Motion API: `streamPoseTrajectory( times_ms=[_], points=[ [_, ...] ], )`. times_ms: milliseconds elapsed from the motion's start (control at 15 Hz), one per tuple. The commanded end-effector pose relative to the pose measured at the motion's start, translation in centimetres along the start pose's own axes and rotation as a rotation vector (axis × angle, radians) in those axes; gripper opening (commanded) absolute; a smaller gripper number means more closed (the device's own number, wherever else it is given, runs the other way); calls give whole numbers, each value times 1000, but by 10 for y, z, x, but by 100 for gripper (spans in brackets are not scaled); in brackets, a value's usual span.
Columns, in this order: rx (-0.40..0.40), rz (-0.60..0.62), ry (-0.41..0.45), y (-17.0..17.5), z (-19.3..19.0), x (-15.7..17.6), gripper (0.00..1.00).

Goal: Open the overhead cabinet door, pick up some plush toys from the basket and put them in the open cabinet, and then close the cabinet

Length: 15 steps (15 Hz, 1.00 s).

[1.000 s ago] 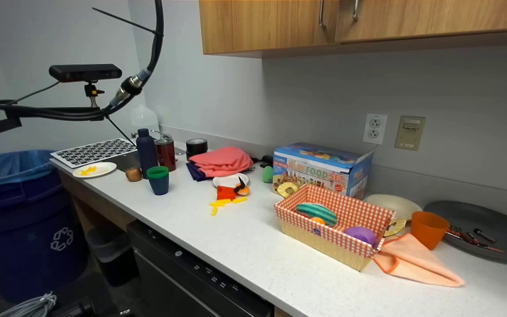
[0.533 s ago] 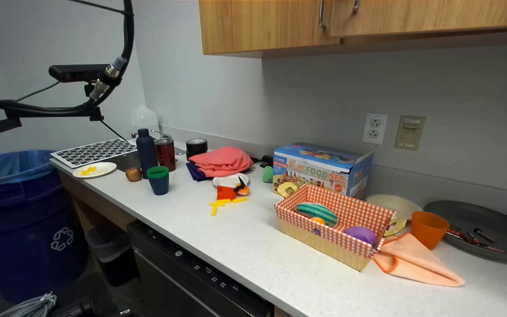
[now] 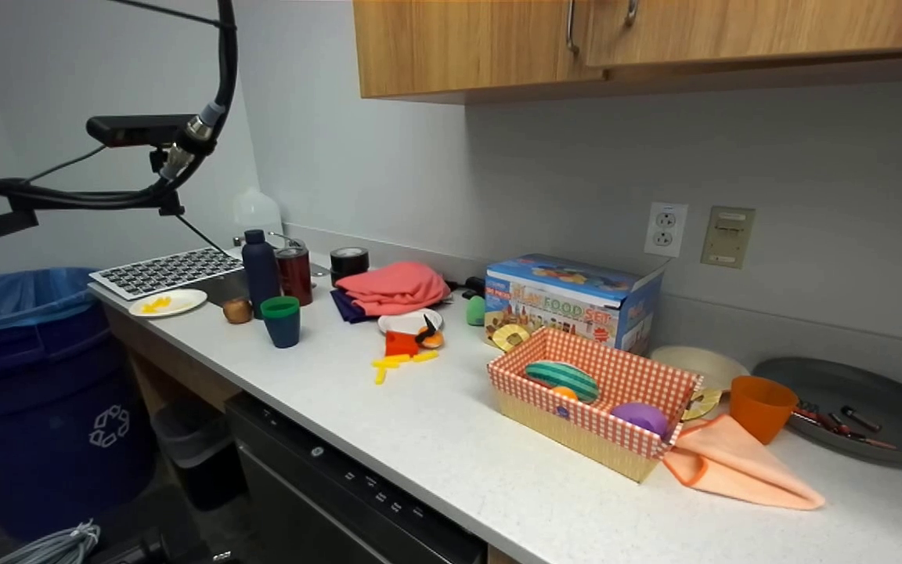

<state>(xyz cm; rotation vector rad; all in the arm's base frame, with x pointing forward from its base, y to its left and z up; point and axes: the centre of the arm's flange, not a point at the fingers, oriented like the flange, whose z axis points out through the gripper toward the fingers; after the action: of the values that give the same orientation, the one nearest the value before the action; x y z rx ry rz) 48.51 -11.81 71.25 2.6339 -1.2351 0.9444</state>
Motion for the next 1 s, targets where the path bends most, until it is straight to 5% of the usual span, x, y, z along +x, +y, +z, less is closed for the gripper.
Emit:
streamPoseTrajectory(
  times_ms=[0, 467, 933],
  points=[
    [0, -1, 0, 0, 0, 0, 100],
    [-178, -267, 56, 63, 23, 28, 100],
    [-114, -313, -57, 130, 11, 22, 100]
  ],
)
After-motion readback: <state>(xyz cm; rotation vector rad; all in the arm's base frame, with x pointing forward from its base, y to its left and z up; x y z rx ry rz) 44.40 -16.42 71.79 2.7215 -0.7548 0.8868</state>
